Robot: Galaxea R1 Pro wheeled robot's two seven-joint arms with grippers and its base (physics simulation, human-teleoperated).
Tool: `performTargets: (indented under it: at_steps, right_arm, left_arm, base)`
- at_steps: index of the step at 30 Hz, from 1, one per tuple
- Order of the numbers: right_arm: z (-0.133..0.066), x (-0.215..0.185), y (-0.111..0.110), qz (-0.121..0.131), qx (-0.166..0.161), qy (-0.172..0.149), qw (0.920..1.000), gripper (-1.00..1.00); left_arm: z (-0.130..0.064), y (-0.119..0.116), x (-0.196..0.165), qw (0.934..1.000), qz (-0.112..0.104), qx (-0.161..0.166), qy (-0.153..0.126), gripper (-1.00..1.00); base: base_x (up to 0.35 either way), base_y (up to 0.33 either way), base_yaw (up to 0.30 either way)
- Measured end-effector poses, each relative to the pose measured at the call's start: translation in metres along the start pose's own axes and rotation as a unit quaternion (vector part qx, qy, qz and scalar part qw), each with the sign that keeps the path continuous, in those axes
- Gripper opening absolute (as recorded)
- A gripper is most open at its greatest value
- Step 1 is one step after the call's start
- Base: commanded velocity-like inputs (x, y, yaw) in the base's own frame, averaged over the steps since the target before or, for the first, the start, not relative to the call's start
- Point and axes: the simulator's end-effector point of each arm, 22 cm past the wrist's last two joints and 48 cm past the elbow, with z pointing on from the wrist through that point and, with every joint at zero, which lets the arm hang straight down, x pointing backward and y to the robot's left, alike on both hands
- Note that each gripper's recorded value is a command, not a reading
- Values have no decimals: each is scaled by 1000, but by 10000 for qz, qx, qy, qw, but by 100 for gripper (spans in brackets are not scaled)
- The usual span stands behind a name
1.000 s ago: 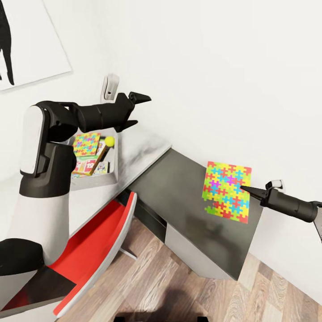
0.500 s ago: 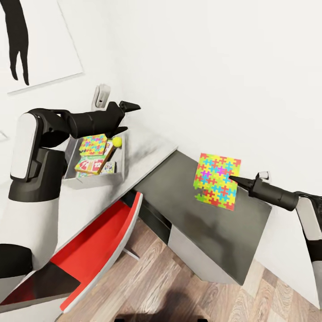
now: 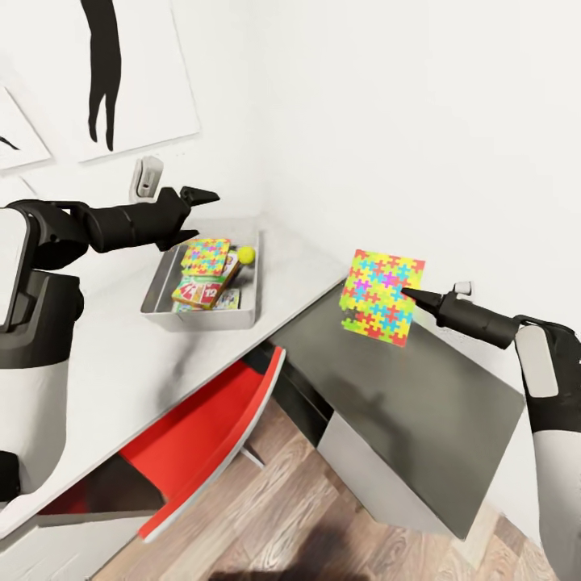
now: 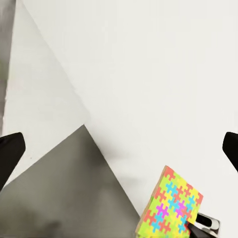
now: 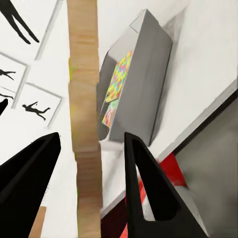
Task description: Put all the toys in the child's room - the three board games (two on the bed and one on the table), the two jigsaw puzzles on the table, and the tennis ball on the table - inside the toy box on the table in the child's room.
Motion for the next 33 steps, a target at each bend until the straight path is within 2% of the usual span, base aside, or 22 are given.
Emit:
performTargets:
  at_steps: [4, 7, 15, 33]
  right_arm:
    - [8, -11, 9, -23, -87, -59, 9999, -100]
    - [20, -18, 16, 59, -198, -97, 9997, -100]
    - [36, -27, 19, 276, -307, -113, 9991, -100]
    - [40, -56, 46, 110, -470, -230, 9986, -100]
  left_arm:
    - [-7, 10, -6, 9999, 10, -94, -54, 100]
    - [-13, 16, -12, 9998, -9, -140, -121, 100]
    - [-21, 18, -19, 9997, -51, -146, -196, 100]
    - [-28, 13, -20, 9997, -52, -125, -222, 100]
  base:
    - [0, 0, 251]
    - [0, 0, 253]
    - [0, 0, 254]
    - [0, 0, 255]
